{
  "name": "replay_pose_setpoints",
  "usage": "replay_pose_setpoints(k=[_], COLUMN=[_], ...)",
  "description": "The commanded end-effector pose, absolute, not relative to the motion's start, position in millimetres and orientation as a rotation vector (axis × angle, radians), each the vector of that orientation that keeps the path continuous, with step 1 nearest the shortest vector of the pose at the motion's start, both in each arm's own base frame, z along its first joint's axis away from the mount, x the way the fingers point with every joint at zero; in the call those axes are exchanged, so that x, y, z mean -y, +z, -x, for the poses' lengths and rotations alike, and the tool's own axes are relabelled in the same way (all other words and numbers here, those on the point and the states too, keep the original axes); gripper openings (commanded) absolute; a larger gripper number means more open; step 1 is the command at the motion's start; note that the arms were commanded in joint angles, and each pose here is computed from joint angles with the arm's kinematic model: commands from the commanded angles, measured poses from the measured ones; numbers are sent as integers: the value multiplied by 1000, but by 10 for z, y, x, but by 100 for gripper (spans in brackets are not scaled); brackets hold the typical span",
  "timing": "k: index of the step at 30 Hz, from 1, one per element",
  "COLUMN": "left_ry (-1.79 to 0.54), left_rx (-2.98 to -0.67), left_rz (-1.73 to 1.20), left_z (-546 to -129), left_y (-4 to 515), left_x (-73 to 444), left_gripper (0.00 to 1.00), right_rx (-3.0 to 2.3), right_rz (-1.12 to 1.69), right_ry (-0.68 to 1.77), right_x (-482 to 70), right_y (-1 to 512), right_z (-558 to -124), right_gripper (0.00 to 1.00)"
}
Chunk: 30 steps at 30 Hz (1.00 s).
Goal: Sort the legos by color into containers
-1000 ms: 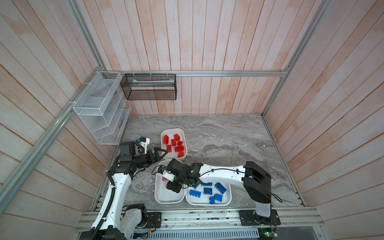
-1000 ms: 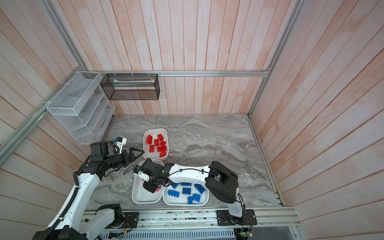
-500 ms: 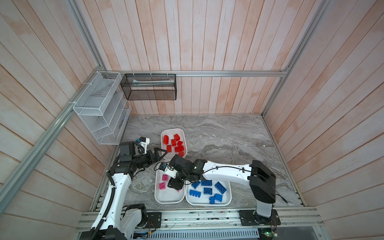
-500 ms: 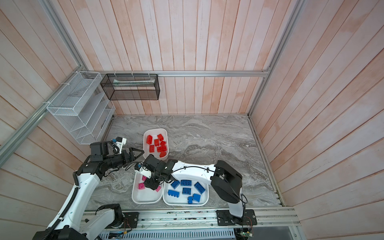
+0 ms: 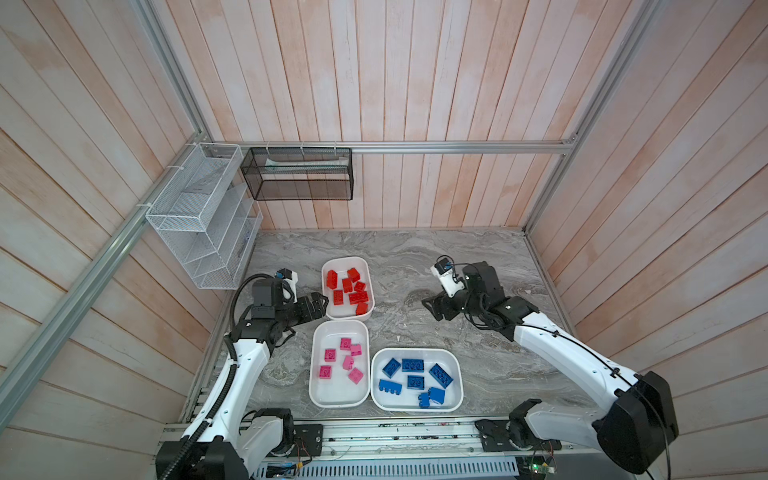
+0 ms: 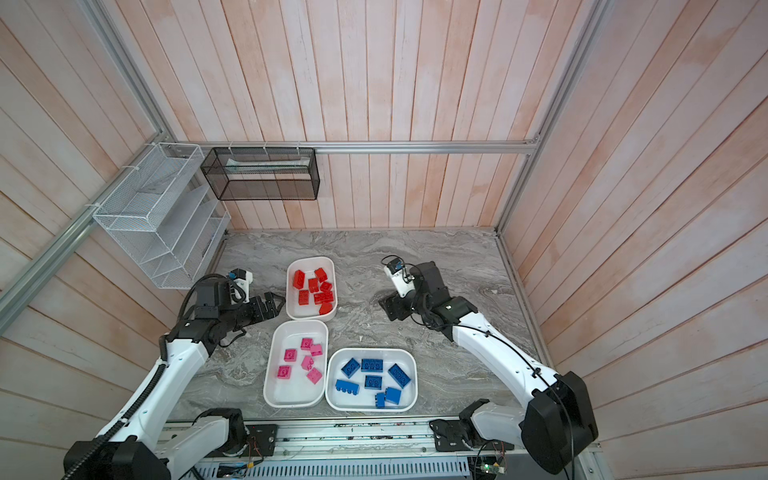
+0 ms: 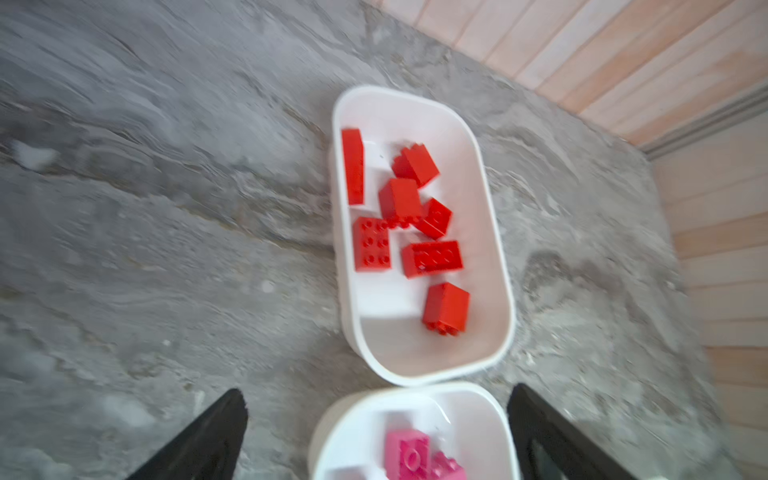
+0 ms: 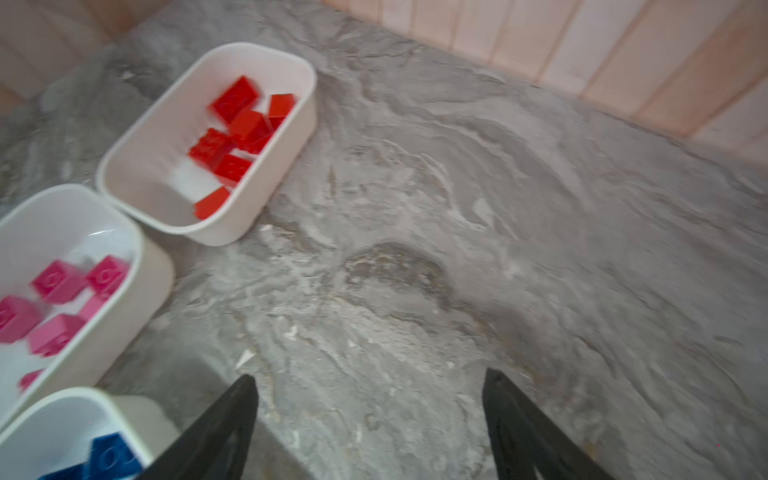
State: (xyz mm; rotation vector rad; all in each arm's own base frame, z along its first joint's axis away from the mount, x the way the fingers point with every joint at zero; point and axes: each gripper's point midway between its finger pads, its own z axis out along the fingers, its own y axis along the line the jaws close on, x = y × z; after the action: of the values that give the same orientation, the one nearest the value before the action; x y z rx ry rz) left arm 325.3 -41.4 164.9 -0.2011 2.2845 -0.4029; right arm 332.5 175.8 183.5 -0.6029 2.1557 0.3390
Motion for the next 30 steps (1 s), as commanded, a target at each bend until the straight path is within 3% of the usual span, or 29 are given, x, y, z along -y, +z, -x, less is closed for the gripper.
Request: replay_pose_setpoints(k=[1, 6, 9, 11, 15, 19, 30], left_ry=[-90, -70, -104, -88, -66, -94, -62], left_rx=[-2130, -1995, -1913, -1883, -1877, -1836, -1741], left_rz=[223, 129, 39, -28, -69, -126, -160], left_z=[-3531, -3750, -3836, -3859, -3857, -3861, -3917], left_y=[1638, 1626, 1588, 1520, 1349, 1332, 1366], left_x=[-5, 8, 123, 164, 177, 261, 256], left_gripper=[100, 100, 100, 100, 100, 100, 100], right_rx=[-2066, -1984, -1905, -1876, -1875, -1731, -1708], right_rz=[369, 63, -4, -39, -25, 34, -27], right_ry=[143, 7, -21, -76, -121, -80, -2], right_x=[-1205, -396, -166, -33, 43, -40, 110], right_y=[1925, 1691, 1563, 1441, 1213, 1408, 1253], right_z=[-3686, -3802, -3754, -3742, -3787, -3818, -3766], right_gripper=[85, 87, 97, 98, 98, 98, 98])
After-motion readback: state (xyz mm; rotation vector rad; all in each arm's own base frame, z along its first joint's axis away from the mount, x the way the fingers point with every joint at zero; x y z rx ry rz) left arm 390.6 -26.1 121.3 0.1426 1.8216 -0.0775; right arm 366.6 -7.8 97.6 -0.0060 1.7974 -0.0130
